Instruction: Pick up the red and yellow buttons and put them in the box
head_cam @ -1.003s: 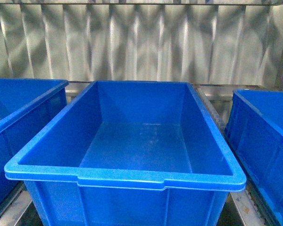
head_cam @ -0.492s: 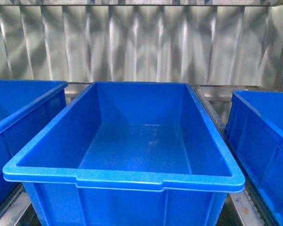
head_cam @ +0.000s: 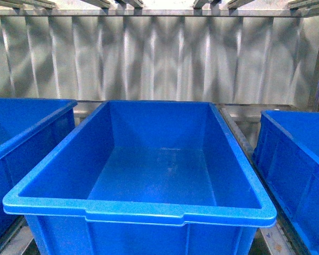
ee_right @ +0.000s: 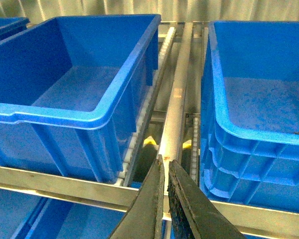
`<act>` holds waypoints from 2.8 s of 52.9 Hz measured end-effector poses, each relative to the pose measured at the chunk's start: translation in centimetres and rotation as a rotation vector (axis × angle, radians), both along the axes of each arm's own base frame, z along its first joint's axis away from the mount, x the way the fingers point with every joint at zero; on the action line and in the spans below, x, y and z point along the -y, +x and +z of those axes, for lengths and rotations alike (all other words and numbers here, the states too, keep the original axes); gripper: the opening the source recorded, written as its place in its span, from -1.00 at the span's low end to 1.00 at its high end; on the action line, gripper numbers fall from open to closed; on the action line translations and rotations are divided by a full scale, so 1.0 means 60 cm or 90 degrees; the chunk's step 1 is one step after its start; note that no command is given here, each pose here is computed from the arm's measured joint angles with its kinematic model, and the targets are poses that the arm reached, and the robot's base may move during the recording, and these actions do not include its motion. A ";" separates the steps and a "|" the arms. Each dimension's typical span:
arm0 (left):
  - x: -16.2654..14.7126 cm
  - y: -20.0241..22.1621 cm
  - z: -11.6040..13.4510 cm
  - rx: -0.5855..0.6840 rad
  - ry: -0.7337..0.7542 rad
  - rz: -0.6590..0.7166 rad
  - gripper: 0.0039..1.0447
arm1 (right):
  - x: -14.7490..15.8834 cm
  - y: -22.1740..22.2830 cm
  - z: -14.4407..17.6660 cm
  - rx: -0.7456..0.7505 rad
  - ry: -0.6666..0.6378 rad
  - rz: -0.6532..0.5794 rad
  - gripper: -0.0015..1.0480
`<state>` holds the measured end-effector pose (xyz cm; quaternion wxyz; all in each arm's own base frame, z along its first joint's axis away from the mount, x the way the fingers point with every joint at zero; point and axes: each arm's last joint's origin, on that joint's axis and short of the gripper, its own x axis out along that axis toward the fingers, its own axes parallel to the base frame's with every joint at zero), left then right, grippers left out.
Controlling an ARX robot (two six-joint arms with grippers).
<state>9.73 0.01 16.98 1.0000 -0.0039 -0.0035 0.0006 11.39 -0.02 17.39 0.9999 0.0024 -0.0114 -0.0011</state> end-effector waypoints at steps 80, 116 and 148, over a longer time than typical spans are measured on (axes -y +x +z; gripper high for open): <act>0.000 0.000 0.000 0.000 0.000 0.000 0.85 | 0.000 -0.029 -0.005 -0.003 -0.001 -0.001 0.87; 0.000 0.000 0.000 0.000 0.000 0.000 0.85 | 0.000 -0.029 -0.006 -0.004 -0.001 0.003 0.87; -0.007 0.067 0.087 -0.076 -0.131 0.024 0.85 | 0.000 -0.029 -0.006 -0.004 -0.001 0.001 0.87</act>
